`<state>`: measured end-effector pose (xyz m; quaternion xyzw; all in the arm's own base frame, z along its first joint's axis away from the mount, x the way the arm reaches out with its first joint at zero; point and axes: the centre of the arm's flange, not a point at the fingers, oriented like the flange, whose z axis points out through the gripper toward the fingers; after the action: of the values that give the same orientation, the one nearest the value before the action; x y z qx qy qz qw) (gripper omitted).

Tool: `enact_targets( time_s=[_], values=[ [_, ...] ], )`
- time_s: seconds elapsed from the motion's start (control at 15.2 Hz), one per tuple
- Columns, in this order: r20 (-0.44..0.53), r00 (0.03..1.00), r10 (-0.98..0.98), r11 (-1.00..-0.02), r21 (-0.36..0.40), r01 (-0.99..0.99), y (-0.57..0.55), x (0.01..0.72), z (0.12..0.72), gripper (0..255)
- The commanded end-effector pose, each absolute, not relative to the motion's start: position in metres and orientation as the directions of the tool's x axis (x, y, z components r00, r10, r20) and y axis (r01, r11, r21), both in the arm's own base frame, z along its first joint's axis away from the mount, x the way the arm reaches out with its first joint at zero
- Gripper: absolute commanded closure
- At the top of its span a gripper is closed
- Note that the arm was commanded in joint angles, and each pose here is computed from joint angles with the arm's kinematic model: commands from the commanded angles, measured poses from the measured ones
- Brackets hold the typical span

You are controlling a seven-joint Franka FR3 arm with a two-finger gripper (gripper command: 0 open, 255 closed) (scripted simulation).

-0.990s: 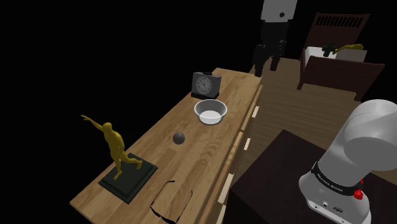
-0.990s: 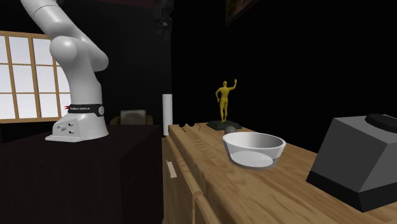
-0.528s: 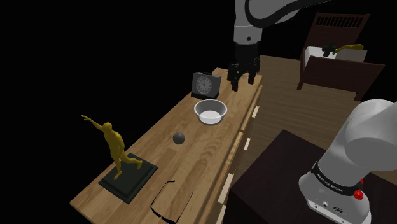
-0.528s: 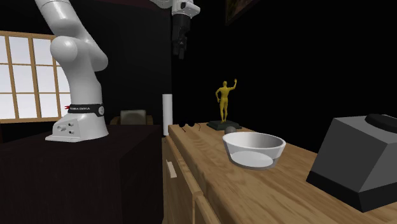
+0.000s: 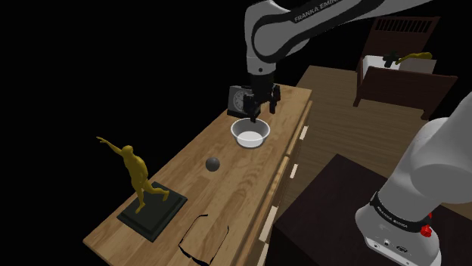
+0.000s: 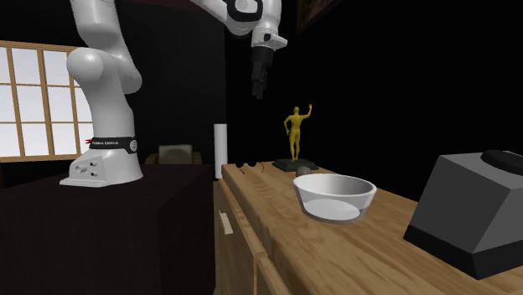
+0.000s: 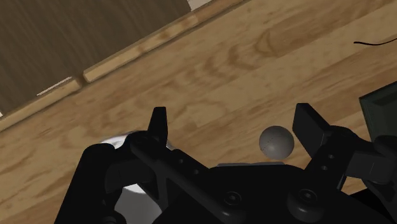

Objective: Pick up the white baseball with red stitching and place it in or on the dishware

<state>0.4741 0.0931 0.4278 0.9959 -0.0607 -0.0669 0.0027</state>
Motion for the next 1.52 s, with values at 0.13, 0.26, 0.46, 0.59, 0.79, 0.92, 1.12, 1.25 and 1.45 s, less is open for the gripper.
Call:
enact_targets(
  time_s=[0.13,0.26,0.46,0.59,0.79,0.92,1.12,1.25,1.45],
  values=[
    [-0.147,0.981,-0.129,-0.992,0.026,-0.126,0.115,0.509,0.39,0],
    [-0.154,0.979,-0.132,-0.991,0.033,-0.128,0.125,0.527,0.371,0],
    [-0.164,0.977,-0.137,-0.99,0.043,-0.132,0.141,0.553,0.343,0],
    [-0.171,0.975,-0.141,-0.99,0.049,-0.134,0.151,0.57,0.324,0],
    [-0.181,0.973,-0.146,-0.989,0.059,-0.138,0.166,0.595,0.295,0],
    [-0.187,0.971,-0.15,-0.988,0.066,-0.14,0.175,0.612,0.275,0],
    [-0.197,0.968,-0.155,-0.987,0.076,-0.143,0.189,0.637,0.245,0],
    [-0.204,0.966,-0.159,-0.986,0.083,-0.145,0.199,0.654,0.225,0],
    [-0.214,0.963,-0.165,-0.985,0.093,-0.148,0.212,0.678,0.195,0]
  ],
)
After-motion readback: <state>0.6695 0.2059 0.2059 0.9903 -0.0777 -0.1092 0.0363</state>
